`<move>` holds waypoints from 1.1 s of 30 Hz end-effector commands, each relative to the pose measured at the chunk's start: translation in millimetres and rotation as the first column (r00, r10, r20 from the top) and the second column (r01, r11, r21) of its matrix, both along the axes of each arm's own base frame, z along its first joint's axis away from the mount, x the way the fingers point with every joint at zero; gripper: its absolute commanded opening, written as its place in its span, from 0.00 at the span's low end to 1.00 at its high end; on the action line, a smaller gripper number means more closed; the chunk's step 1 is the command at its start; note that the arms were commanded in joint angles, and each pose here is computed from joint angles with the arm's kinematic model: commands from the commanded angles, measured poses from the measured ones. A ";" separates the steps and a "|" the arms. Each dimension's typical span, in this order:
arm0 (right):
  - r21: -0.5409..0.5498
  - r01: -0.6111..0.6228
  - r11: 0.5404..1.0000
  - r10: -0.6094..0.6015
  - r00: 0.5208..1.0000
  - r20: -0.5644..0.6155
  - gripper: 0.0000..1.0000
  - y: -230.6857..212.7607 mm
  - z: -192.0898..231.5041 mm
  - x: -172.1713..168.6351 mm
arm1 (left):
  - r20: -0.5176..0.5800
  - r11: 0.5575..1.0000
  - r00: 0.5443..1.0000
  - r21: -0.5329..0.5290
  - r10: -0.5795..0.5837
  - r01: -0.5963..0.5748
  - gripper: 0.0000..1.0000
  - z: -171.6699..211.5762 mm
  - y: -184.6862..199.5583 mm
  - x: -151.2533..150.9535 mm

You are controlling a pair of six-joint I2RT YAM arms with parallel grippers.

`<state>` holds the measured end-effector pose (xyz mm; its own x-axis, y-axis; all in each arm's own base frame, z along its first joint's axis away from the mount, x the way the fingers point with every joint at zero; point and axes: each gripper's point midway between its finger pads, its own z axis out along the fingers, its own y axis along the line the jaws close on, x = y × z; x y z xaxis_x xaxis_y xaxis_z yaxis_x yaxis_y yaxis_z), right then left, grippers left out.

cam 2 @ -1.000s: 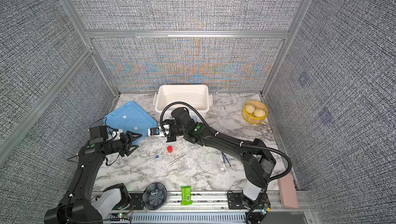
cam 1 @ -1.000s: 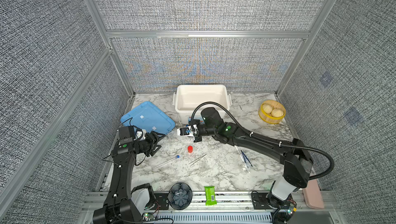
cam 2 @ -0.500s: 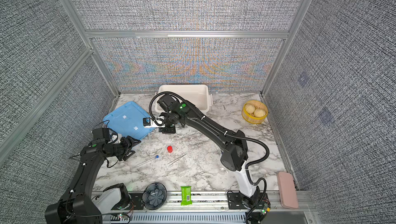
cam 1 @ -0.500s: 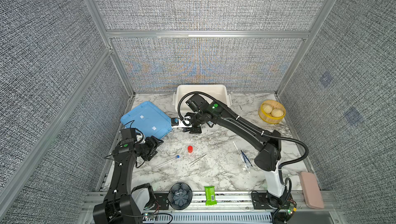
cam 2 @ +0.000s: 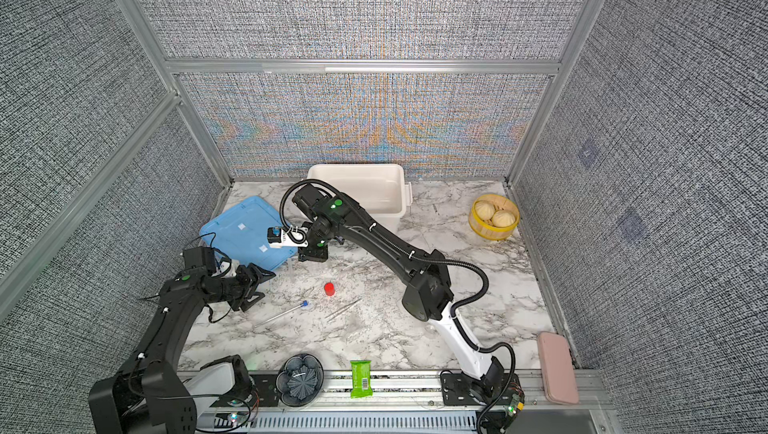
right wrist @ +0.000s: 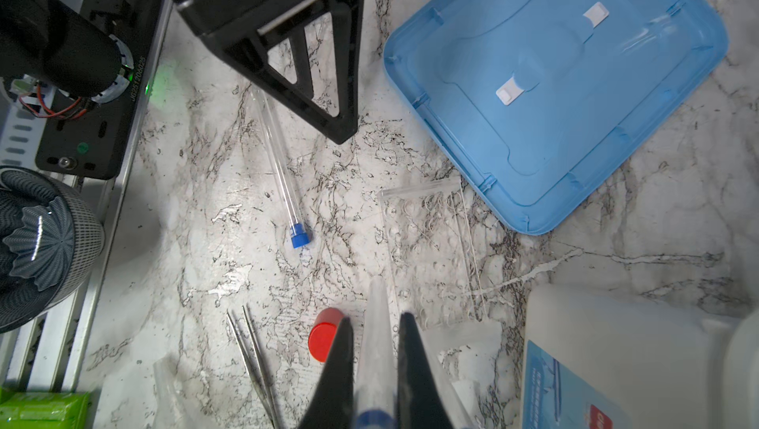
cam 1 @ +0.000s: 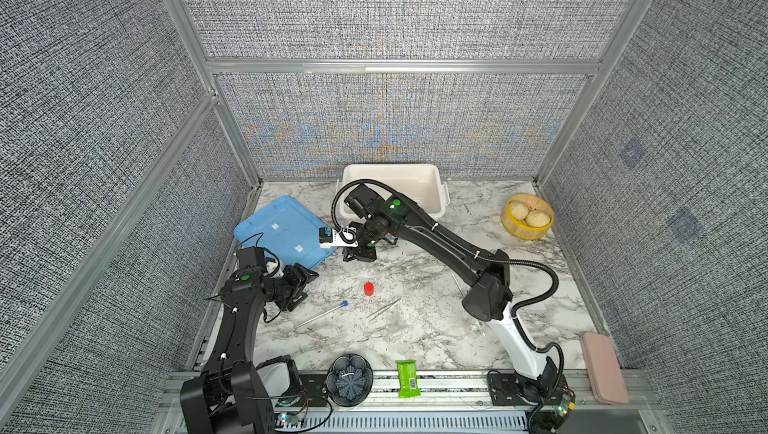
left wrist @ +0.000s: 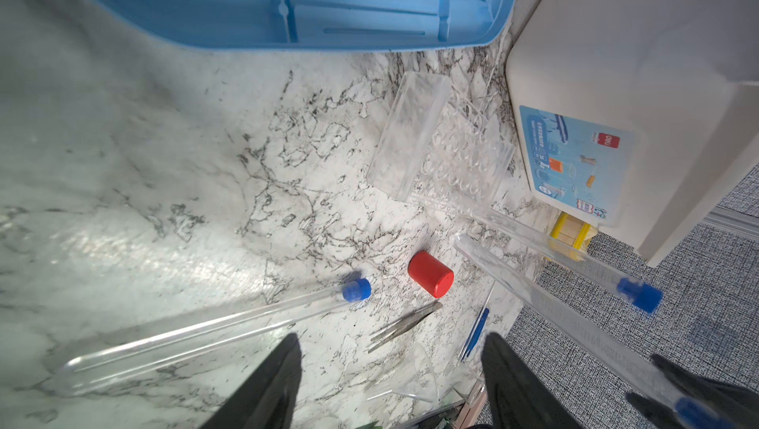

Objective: Organize the chemistry lab equipment
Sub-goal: 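Carry the test tube with the right gripper to the white bin's edge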

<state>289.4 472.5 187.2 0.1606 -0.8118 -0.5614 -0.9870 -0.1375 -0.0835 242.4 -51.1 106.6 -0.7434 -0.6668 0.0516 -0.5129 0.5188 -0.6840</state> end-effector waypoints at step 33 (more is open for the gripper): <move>0.023 0.064 0.998 -0.064 0.998 -0.007 0.08 5.3 -9.4 23.7 | 0.022 0.999 1.000 -0.037 -0.015 0.016 0.71 -2.0 -4.4 6.4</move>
